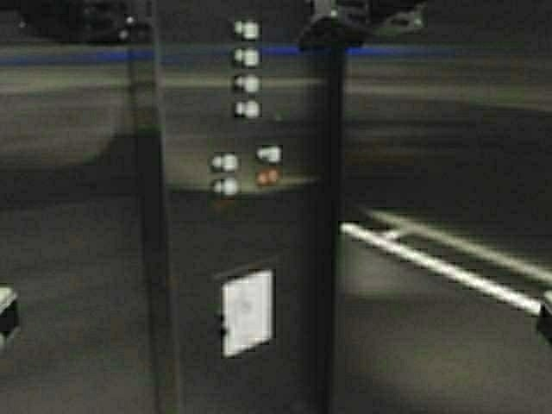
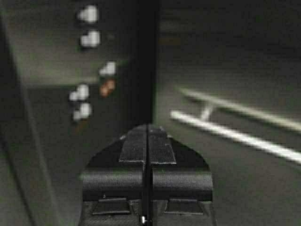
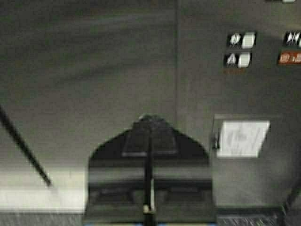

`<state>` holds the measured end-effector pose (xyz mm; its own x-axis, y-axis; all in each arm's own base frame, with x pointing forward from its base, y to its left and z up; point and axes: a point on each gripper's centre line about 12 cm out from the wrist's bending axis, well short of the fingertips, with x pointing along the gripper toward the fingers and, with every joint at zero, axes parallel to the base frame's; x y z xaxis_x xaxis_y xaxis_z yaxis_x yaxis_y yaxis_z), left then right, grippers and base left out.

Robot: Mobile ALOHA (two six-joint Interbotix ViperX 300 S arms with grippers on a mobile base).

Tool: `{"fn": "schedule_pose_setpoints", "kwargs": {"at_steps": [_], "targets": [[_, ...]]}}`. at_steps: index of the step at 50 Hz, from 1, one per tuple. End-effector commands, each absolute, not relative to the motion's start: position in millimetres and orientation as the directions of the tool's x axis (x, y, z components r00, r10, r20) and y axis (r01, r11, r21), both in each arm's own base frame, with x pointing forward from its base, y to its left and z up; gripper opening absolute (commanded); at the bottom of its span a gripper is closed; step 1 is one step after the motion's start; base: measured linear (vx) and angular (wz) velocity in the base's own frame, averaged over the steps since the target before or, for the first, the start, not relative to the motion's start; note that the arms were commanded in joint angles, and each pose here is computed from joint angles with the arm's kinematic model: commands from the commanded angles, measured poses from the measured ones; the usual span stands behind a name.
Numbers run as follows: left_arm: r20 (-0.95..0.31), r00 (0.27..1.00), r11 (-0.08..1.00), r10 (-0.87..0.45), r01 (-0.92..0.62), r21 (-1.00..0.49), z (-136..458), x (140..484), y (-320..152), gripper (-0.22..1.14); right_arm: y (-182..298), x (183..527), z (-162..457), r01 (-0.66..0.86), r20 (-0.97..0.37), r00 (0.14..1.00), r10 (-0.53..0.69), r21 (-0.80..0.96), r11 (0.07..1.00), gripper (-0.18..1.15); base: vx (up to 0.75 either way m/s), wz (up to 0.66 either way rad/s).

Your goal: Navigate to elevator, push the call button, then enter the elevator

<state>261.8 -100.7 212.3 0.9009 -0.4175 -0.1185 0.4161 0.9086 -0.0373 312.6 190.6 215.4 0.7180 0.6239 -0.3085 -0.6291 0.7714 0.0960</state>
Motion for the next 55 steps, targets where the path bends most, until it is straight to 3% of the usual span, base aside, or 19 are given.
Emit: {"fn": "schedule_pose_setpoints", "kwargs": {"at_steps": [1,15,34,55], "targets": [[-0.088,0.902,0.906,-0.422,0.421,-0.033,220.8,264.8,-102.7,0.03,190.4,323.7,227.8,-0.598,-0.263,0.746,0.612,0.140,0.789,0.06,0.11,0.09],[-0.088,0.903,0.907,-0.421,0.420,-0.030,220.8,265.0,-102.3,0.03,194.3,343.8,219.2,-0.577,-0.248,0.756,0.606,0.182,0.796,0.06,0.14,0.02],[-0.081,0.903,0.907,-0.421,0.419,-0.039,222.2,260.8,-100.9,0.02,185.6,337.3,195.4,-0.606,-0.248,0.742,0.623,0.150,0.781,0.06,0.21,-0.08],[-0.062,0.910,0.912,-0.409,0.406,-0.054,225.9,255.1,-97.6,0.02,207.4,357.7,162.1,-0.711,-0.086,0.696,0.713,0.056,0.701,0.06,0.16,-0.01]]}}
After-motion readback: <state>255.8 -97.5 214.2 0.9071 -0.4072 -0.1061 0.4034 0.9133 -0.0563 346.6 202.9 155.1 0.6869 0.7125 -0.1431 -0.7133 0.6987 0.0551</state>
